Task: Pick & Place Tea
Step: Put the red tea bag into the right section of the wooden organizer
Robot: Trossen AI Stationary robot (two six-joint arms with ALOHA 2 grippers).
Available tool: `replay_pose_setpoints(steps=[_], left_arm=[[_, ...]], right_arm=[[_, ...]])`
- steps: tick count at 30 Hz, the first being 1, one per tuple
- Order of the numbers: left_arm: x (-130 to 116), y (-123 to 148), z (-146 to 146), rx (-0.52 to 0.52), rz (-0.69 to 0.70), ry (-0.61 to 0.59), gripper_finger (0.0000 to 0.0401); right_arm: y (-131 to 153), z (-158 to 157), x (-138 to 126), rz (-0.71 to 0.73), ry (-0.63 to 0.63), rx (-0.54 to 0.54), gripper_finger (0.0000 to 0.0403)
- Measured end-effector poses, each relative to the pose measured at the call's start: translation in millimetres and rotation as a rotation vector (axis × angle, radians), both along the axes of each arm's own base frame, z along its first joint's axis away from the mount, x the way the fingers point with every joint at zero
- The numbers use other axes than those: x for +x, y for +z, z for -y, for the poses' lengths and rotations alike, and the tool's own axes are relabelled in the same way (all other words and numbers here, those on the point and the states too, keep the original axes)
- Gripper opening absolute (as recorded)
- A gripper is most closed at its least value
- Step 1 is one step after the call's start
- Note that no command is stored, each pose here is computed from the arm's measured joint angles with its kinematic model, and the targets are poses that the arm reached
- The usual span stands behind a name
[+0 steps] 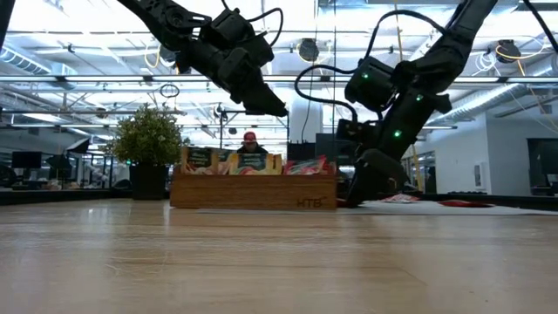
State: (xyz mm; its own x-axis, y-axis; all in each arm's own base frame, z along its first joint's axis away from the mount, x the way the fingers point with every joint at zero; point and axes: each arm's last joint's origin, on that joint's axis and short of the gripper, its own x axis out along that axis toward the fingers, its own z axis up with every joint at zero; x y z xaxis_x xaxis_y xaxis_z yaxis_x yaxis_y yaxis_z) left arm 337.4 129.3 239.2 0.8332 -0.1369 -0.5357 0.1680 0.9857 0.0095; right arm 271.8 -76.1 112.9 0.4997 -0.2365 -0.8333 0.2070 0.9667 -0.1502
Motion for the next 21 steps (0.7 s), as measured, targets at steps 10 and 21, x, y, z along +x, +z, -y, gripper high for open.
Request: replay_pose_setpoints(steps=[10, 21], left_arm=[[-1.0, -1.5, 0.8, -0.007, -0.018, -0.004, 0.0182], [-1.0, -1.5, 0.9, -0.011, -0.019, -0.003, 0.0182]], right_arm=[[-1.9, -5.0, 0.8, 0.002, -0.005, 0.031, 0.0080], [5.1, -15.2, 4.0, 0.027, 0.013, -0.063, 0.0000]])
